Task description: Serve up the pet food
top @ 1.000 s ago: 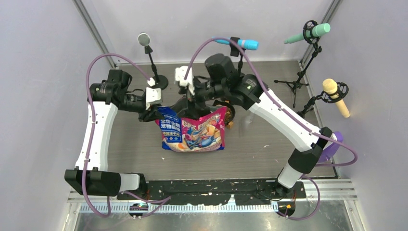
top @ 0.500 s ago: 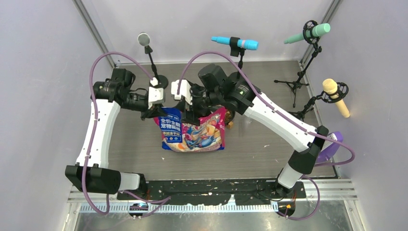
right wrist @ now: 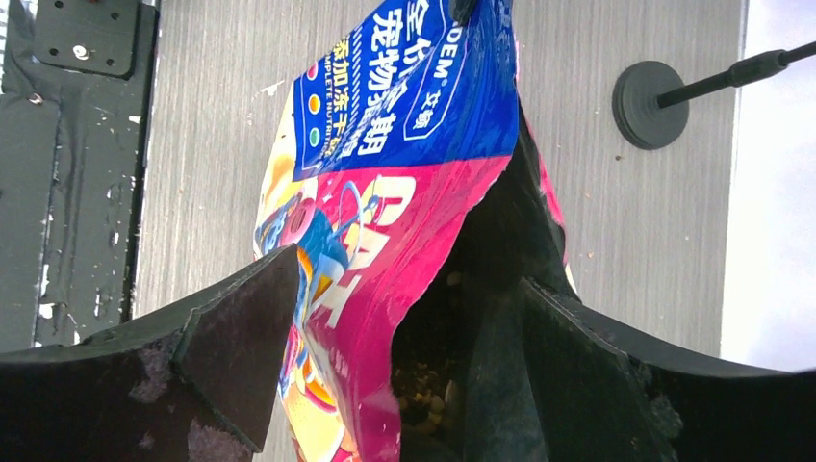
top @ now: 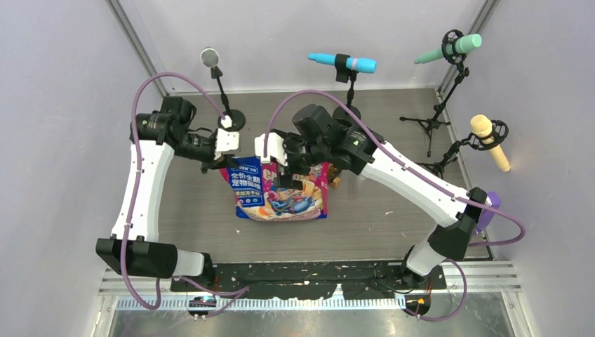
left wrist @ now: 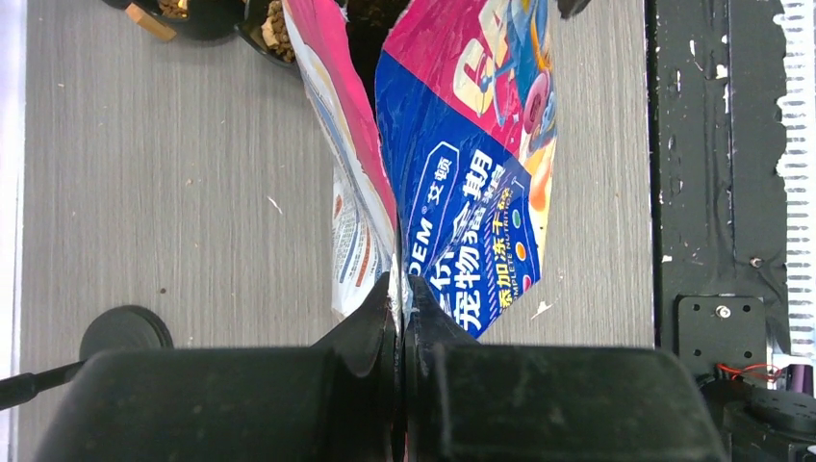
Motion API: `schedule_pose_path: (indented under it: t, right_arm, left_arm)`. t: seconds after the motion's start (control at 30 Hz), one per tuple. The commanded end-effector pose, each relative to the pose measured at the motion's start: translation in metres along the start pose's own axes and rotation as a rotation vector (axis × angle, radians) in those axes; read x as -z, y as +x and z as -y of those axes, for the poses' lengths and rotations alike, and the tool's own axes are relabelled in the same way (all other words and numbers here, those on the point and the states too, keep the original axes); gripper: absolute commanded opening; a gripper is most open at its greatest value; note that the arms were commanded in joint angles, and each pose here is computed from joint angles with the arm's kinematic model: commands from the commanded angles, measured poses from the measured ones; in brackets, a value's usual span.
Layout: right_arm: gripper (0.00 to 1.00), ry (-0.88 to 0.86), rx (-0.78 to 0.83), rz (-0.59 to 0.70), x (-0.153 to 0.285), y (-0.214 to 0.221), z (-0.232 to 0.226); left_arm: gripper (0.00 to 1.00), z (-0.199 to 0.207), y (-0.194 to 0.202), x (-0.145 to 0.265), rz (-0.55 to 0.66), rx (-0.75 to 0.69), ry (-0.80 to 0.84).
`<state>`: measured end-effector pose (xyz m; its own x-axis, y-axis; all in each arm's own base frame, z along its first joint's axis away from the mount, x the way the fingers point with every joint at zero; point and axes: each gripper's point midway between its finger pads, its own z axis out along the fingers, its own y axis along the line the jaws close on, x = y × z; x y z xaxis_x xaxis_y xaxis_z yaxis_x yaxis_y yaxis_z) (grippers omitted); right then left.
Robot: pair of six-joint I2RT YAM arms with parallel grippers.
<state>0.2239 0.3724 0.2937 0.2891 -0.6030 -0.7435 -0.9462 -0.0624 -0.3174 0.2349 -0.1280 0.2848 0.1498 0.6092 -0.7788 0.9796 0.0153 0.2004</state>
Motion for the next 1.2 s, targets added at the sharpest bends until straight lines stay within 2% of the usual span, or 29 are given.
schedule_pose_path:
  t: [0.0, 0.1, 0.17, 0.2, 0.23, 0.27, 0.33, 0.37, 0.47, 0.53, 0.6, 0.83, 0.97, 1.17]
  right_arm:
    - [0.89, 0.107, 0.073, 0.042, 0.026, -0.016, 0.018]
    - [0.82, 0.116, 0.072, 0.069, 0.037, -0.019, 0.022]
    - [0.73, 0.131, 0.06, 0.059, 0.043, -0.014, 0.027]
    - [0.64, 0.137, 0.059, 0.054, 0.045, -0.013, 0.029]
    - [0.58, 0.15, 0.052, 0.043, 0.049, -0.009, 0.033]
    - [0.47, 0.158, 0.054, 0.041, 0.052, -0.008, 0.034]
    - [0.43, 0.166, 0.06, 0.04, 0.056, -0.008, 0.035]
    - [0.45, 0.158, 0.058, 0.056, 0.056, -0.011, 0.034]
    - [0.71, 0.144, 0.033, 0.112, 0.06, -0.024, 0.029]
    - [0.82, 0.141, 0.009, 0.133, 0.06, -0.029, 0.029]
    - [0.88, 0.135, 0.001, 0.141, 0.057, -0.029, 0.028]
    - [0.99, 0.131, -0.006, 0.186, 0.039, -0.049, 0.034]
    - [0.96, 0.122, 0.005, 0.146, 0.011, -0.05, 0.039]
    - [0.96, 0.043, 0.039, 0.121, -0.008, -0.045, 0.022]
  left_arm:
    - [0.0, 0.026, -0.015, 0.022, 0.007, 0.013, 0.049]
    - [0.0, 0.025, -0.023, 0.025, 0.032, 0.008, 0.057]
    - [0.0, 0.024, -0.025, 0.026, 0.038, 0.001, 0.053]
    - [0.0, 0.023, -0.026, 0.026, 0.04, 0.0, 0.052]
    - [0.0, 0.023, -0.027, 0.026, 0.046, -0.004, 0.051]
    - [0.0, 0.023, -0.028, 0.026, 0.051, -0.008, 0.05]
    - [0.0, 0.024, -0.029, 0.026, 0.055, -0.016, 0.049]
    - [0.0, 0.024, -0.027, 0.025, 0.051, -0.016, 0.049]
    - [0.0, 0.023, -0.023, 0.024, 0.036, -0.01, 0.032]
    - [0.0, 0.023, -0.021, 0.024, 0.031, -0.007, 0.025]
    - [0.0, 0.024, -0.021, 0.024, 0.028, -0.01, 0.015]
    - [0.0, 0.025, -0.021, 0.025, 0.026, -0.013, -0.005]
    - [0.0, 0.026, -0.021, 0.025, 0.023, -0.01, -0.005]
    - [0.0, 0.027, -0.021, 0.026, 0.02, -0.017, -0.011]
